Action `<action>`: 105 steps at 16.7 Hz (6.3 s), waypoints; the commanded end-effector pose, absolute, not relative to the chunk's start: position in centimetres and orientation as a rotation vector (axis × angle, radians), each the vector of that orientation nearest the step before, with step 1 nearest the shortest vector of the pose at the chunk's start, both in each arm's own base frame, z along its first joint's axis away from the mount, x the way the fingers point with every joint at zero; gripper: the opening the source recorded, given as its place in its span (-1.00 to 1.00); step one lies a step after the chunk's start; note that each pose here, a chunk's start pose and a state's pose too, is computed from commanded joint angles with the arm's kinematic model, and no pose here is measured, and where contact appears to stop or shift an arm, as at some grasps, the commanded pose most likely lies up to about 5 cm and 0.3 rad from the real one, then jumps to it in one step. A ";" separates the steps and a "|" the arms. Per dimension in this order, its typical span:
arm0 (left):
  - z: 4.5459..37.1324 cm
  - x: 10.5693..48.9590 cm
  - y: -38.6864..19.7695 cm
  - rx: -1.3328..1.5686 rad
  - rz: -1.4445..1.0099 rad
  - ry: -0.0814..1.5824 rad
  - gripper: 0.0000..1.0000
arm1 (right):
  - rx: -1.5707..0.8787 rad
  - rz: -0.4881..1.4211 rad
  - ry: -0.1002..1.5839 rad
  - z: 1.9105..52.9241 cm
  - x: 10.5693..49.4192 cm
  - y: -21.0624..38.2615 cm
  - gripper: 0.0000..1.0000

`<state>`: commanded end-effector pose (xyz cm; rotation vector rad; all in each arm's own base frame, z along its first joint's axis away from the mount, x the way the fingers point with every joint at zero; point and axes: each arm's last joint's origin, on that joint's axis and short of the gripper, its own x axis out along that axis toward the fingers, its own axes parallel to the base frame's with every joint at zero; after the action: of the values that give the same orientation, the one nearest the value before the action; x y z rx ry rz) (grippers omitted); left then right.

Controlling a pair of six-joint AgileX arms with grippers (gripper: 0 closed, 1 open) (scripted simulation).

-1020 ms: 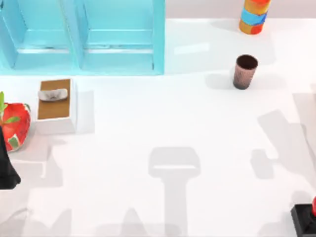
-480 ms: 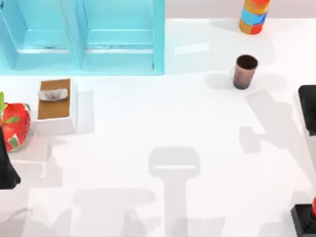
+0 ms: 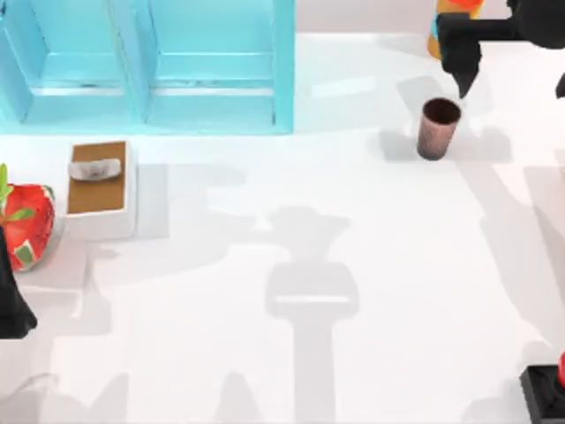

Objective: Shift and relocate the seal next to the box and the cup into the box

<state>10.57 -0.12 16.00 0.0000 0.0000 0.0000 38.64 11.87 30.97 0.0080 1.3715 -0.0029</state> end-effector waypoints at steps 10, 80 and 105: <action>16.0 10.6 -0.1 0.000 0.000 0.000 1.00 | 0.007 -0.008 1.372 22.5 48.9 11.7 1.00; 16.0 10.6 -0.1 0.000 0.000 0.000 1.00 | 0.040 -0.098 1.256 32.8 43.9 -6.3 -1.00; 16.0 10.6 -0.1 0.000 0.000 0.000 1.00 | -0.053 -0.060 1.412 24.7 21.1 -14.2 -1.00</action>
<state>10.57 -0.12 16.00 0.0000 0.0000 0.0000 21.11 -14.23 24.66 -0.0532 1.4124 -0.0598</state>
